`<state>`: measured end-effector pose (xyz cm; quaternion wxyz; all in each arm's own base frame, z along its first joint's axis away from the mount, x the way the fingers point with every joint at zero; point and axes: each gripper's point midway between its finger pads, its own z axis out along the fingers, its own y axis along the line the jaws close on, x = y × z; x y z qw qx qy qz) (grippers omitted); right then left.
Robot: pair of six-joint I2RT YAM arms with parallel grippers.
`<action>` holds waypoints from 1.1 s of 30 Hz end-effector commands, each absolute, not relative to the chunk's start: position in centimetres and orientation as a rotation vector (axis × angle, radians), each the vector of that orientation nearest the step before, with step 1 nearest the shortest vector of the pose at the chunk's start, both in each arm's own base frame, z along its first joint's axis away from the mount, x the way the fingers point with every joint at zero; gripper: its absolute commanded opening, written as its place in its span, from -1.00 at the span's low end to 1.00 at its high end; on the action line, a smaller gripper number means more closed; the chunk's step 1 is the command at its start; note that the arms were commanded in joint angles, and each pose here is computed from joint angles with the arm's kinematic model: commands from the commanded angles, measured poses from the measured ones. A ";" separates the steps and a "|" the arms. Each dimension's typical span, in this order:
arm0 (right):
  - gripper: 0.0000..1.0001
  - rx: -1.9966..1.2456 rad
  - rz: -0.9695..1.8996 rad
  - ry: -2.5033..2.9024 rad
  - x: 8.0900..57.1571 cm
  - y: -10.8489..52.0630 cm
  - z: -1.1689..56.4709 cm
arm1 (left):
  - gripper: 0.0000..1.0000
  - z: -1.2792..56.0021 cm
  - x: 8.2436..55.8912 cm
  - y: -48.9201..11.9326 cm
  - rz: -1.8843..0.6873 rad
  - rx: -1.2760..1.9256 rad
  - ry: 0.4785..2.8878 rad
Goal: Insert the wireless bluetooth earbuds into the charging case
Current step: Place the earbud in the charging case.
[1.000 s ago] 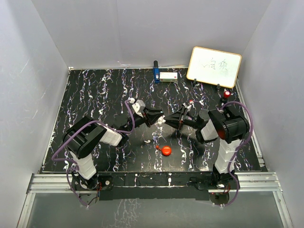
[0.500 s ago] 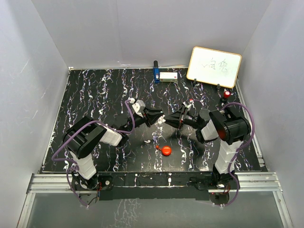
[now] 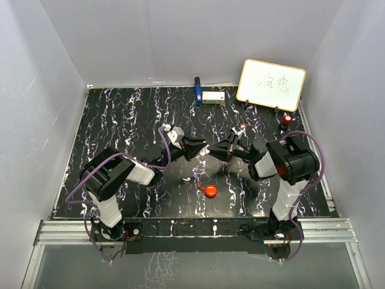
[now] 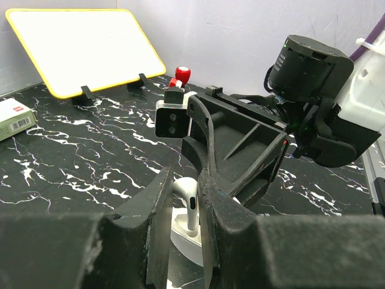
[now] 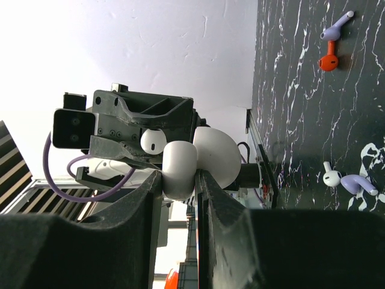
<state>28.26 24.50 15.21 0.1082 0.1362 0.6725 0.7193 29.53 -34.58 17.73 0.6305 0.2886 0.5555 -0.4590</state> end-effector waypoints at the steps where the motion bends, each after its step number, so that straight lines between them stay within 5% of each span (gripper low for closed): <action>1: -1.00 -0.002 2.115 1.657 26.8 24.3 21.7 | -0.86 24.0 28.5 -33.7 -1.036 0.651 1.006; 33: -1.00 0.013 2.137 1.643 26.8 24.2 22.5 | -0.86 24.1 28.2 -33.5 -1.007 0.670 0.990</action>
